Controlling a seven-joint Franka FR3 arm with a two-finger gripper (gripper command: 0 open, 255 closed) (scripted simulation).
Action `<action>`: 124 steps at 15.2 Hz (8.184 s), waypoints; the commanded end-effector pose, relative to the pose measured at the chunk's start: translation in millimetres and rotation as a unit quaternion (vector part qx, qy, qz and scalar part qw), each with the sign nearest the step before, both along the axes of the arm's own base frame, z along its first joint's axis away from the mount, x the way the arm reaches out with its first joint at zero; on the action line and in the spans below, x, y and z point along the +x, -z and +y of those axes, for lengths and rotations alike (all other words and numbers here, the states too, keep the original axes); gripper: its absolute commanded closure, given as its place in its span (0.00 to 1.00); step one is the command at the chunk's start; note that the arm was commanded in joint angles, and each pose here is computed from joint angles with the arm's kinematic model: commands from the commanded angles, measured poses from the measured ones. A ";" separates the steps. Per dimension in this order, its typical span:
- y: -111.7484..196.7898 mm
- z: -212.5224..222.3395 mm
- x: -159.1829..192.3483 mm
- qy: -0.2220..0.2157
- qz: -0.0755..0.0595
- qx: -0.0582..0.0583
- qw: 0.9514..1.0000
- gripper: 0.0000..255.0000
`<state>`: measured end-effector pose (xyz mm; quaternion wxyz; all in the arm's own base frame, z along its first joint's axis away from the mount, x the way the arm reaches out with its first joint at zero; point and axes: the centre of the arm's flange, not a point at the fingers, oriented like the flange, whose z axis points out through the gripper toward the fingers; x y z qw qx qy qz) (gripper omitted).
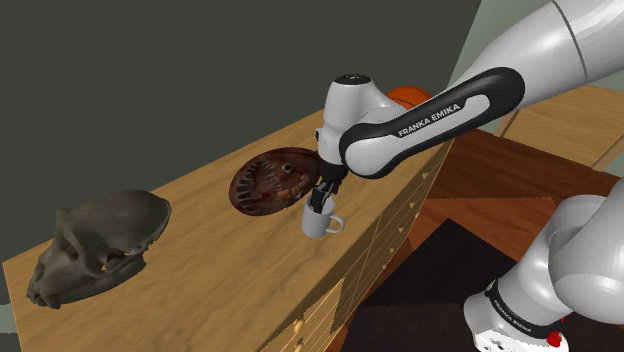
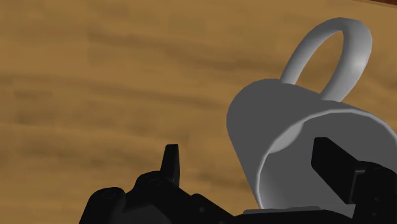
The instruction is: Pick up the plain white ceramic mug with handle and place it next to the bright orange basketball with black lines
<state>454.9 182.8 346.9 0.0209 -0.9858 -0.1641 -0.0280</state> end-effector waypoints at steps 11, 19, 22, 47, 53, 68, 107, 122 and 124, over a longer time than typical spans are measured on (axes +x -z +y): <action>0.1 -0.1 0.1 0.000 0.000 0.000 1.000 1.00; -31.5 -0.1 0.1 0.000 0.000 0.000 1.000 1.00; -47.3 -0.1 0.1 0.000 0.000 0.000 1.000 1.00; -179.3 -0.1 0.1 0.000 0.000 0.000 1.000 1.00; -211.0 -0.1 0.1 0.000 0.000 0.000 1.000 1.00; -290.2 -0.1 0.1 0.000 0.000 0.000 1.000 1.00; -267.4 -352.4 61.9 0.000 0.000 0.000 1.000 1.00; -188.2 -352.4 61.9 0.000 0.000 0.000 1.000 1.00; -177.7 -352.4 61.9 0.000 0.000 0.000 1.000 1.00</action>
